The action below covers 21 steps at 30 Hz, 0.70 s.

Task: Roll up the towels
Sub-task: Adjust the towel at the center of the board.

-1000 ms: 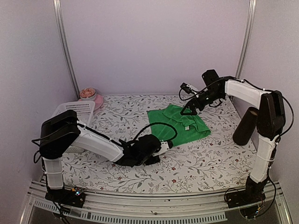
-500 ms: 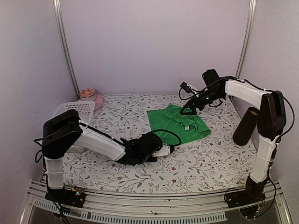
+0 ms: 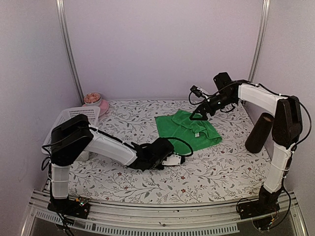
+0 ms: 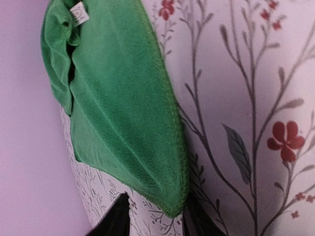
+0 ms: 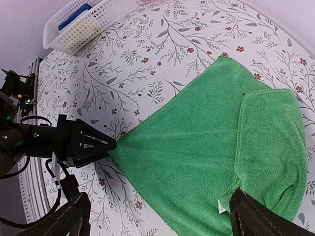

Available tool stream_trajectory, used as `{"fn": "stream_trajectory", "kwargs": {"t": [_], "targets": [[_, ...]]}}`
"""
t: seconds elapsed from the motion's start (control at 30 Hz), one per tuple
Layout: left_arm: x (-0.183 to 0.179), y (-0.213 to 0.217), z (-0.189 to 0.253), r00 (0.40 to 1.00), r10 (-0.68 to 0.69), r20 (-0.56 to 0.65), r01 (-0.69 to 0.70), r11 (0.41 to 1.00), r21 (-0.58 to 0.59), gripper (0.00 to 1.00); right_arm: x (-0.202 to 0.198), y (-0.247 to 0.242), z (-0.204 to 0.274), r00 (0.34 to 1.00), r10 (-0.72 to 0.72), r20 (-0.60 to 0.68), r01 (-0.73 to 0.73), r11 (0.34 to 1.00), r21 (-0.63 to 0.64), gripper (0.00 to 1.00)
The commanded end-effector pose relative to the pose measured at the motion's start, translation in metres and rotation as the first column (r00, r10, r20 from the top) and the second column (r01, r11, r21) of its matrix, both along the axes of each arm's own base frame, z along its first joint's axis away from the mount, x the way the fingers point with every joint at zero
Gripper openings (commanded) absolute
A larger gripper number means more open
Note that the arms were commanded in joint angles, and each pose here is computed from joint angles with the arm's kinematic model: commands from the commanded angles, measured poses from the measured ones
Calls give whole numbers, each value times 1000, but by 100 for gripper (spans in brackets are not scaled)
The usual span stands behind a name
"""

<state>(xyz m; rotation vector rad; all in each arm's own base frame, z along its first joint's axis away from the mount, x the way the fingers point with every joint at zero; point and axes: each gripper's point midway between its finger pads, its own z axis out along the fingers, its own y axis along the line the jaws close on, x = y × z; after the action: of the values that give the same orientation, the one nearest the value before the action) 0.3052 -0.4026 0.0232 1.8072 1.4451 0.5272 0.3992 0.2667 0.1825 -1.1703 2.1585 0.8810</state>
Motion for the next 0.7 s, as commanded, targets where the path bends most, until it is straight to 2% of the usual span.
{"fn": "stream_trajectory", "kwargs": {"t": [0.0,0.03,0.07,0.13,0.23,0.4,0.53,0.67], "targets": [[-25,29,-58,984,-14,-176,41,987,152,21,-2,0,21,999,4,51,-5,1000,27,99],[-27,28,-59,983,-12,-182,39,988,147,3,-2,0,20,999,2,53,-4,1000,24,99],[-27,29,-59,983,-3,-185,30,990,141,0,0,-1,19,998,-3,57,2,1000,20,99],[-26,28,-54,983,19,-180,0,994,109,0,2,-3,17,998,-13,61,12,1000,10,99],[-11,26,-20,988,103,-112,-107,994,-34,0,9,-7,5,997,-46,63,48,998,-31,99],[10,35,50,963,269,1,-259,926,-275,0,29,-20,-37,985,-110,134,137,968,-209,99],[10,43,67,937,348,-30,-334,867,-371,0,26,-12,-70,983,-63,171,119,933,-338,98],[9,47,61,909,409,-85,-405,816,-412,0,15,-3,-103,977,25,213,82,875,-477,94]]}}
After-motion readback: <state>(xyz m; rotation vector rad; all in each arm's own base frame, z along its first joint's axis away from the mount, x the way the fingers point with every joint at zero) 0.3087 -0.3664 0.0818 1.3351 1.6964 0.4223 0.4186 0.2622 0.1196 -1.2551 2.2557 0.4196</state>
